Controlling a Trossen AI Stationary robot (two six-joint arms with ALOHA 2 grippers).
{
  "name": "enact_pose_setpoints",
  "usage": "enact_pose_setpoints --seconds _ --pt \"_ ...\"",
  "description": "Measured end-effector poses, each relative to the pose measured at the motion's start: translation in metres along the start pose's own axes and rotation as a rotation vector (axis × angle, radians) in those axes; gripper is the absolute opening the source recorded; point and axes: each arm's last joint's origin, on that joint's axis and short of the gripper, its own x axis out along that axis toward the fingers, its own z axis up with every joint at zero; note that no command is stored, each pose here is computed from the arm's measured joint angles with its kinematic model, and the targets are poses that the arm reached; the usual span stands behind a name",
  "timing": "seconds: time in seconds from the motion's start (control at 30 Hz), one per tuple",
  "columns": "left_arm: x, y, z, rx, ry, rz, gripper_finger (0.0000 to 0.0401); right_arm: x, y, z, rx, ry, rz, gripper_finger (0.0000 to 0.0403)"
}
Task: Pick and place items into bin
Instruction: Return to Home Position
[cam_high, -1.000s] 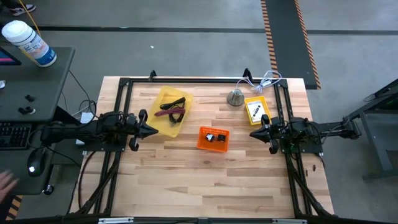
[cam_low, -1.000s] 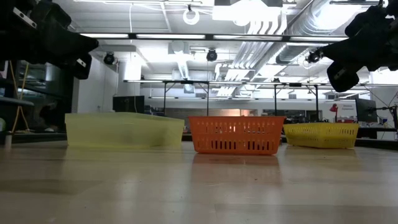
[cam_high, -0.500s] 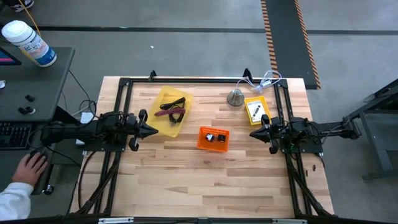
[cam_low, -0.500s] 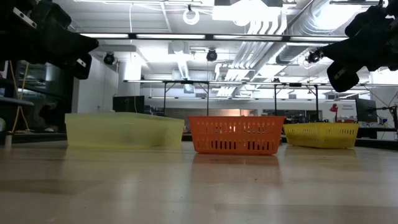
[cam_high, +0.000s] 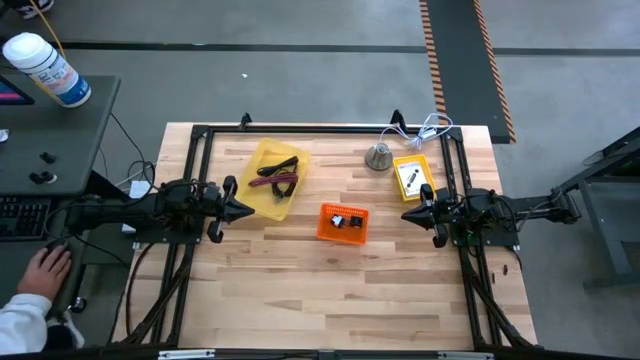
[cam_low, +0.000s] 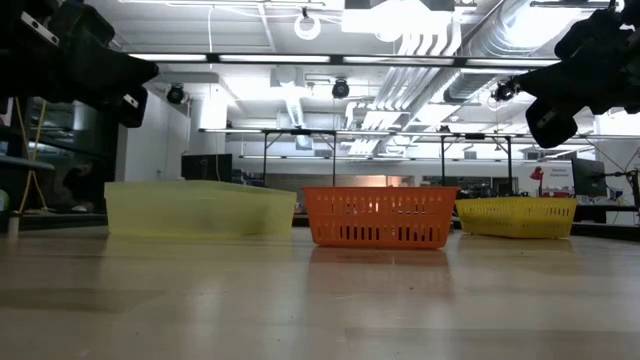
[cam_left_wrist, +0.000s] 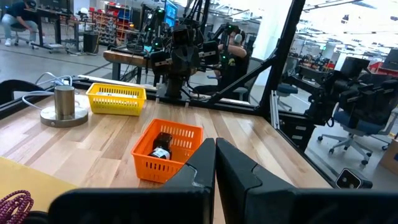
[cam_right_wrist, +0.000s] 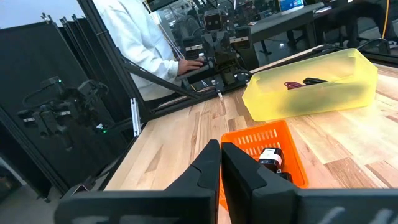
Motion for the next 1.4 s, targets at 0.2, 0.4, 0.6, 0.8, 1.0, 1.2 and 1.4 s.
enact_pose_setpoints --seconds 0.2,0.4,0.6,0.8,1.0,1.2,1.4 --pt "0.0000 0.0000 0.0000 0.000 0.000 0.000 0.0001 0.0000 0.0000 0.0000 0.000 0.000 0.000 0.0008" --pt "0.0000 0.0000 0.0000 0.000 0.000 0.000 0.0001 0.0000 0.0000 0.0000 0.000 0.000 0.000 0.0009" --pt "0.0000 0.0000 0.0000 0.000 0.000 0.000 0.0001 0.0000 0.0000 0.0000 0.000 0.000 0.000 0.0008" --pt "0.0000 0.0000 0.0000 0.000 0.000 0.000 0.0001 0.0000 0.0000 0.0000 0.000 0.000 0.000 0.0006" --pt "0.0000 0.0000 0.0000 0.000 0.000 0.000 0.0001 0.0000 0.0000 0.0000 0.000 0.000 0.000 0.0009" --pt "0.0000 0.0000 0.0000 0.000 0.000 0.000 0.0001 0.0000 0.0000 0.0000 0.000 0.000 0.000 0.0003" --pt "0.0000 0.0000 0.0000 0.000 0.000 0.000 0.0001 0.0000 0.0000 0.0000 0.000 0.000 0.000 0.0005"
